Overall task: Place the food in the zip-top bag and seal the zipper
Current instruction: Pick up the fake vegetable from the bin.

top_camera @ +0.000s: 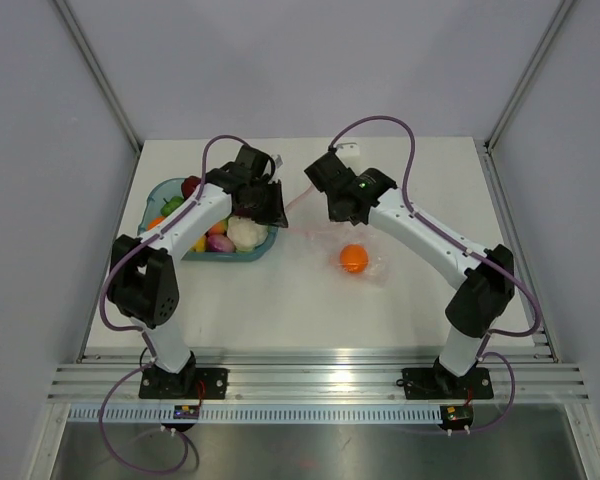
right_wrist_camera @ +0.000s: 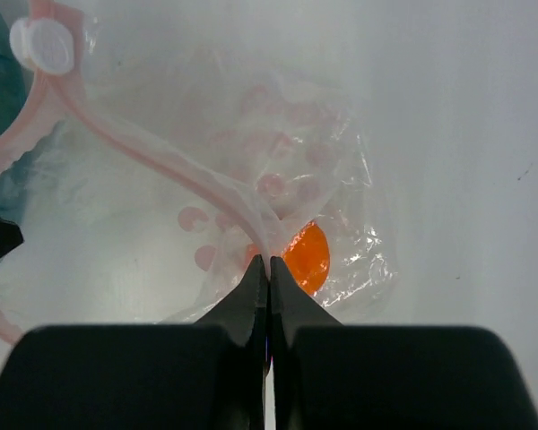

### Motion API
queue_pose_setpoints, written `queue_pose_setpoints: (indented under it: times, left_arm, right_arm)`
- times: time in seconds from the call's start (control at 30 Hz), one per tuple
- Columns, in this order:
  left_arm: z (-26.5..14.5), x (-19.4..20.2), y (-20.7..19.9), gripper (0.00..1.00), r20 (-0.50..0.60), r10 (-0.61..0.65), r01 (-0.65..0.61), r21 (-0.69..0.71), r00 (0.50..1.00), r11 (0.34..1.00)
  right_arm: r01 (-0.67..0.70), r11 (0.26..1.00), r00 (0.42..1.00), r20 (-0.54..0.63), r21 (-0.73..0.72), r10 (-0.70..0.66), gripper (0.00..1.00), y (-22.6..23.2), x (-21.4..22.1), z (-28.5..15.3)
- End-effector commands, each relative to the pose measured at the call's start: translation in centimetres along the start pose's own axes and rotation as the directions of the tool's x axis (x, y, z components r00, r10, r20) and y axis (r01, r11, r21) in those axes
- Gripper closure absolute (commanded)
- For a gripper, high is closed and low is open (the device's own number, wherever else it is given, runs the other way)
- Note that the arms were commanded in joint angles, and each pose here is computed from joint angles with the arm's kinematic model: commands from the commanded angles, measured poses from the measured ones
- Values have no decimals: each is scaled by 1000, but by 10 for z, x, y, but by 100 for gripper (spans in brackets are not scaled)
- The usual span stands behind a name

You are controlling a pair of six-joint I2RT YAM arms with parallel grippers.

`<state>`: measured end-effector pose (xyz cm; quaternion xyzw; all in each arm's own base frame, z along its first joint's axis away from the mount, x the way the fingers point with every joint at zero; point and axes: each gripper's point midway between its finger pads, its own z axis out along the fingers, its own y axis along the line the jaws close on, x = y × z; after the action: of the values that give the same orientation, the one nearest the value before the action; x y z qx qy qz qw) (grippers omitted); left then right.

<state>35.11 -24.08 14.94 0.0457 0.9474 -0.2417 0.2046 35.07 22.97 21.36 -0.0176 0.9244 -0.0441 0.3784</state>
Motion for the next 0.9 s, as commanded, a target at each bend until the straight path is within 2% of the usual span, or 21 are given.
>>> queue_pose_setpoints:
  times: [0.0, 0.03, 0.07, 0.1, 0.17, 0.37, 0.43, 0.53, 0.6, 0.67, 0.8, 0.87]
  left_arm:
    - [-10, -12, -16, 78, 47, 64, -67, 56, 997, 996]
    - [-13, -14, -17, 67, 50, 67, -69, 57, 997, 996]
    - [-15, -14, -18, 48, 54, 69, -72, 58, 996, 996]
    - [-18, -15, -19, 39, 61, 73, -76, 61, 995, 995]
    - [-30, -20, -24, 35, 83, 86, -91, 66, 993, 994]
    - [-80, -45, -14, 36, 188, 90, -85, -33, 978, 996]
    - [-101, -51, -10, 36, 237, 67, -65, -15, 969, 998]
    - [-121, -65, 20, 36, 315, -31, 51, -54, 949, 997]
    - [-125, -68, 49, 36, 356, -142, 192, -109, 924, 975]
    - [-129, -71, 79, 38, 405, -216, 310, -184, 889, 933]
    - [-121, -78, 112, 36, 463, -383, 499, -157, 800, 853]
    - [-115, -81, 137, 36, 485, -424, 563, -182, 765, 806]
  right_arm:
    - [-70, 993, 997, 27, -91, 73, 100, 22, -13, -5]
    - [-74, 992, 997, 26, -102, 77, 100, 25, -15, -5]
    - [-76, 992, 997, 23, -106, 78, 100, 27, -15, -4]
    - [-78, 991, 996, 23, -110, 81, 100, 29, -15, -3]
    - [-82, 990, 996, 24, -111, 85, 100, 31, -17, -2]
    - [-89, 992, 996, 9, -85, 90, 100, 32, -14, 6]
    - [-93, 991, 995, 13, -94, 94, 100, 33, -16, 5]
    - [-91, 991, 996, 14, -102, 93, 100, 34, -16, 4]
    - [-93, 989, 995, 15, -112, 95, 100, 36, -17, 3]
    - [-91, 989, 996, 13, -116, 93, 100, 36, -17, 2]
    - [-88, 989, 996, 15, -120, 91, 100, 35, -18, 0]
    - [-90, 988, 996, 16, -123, 93, 100, 35, -18, -3]
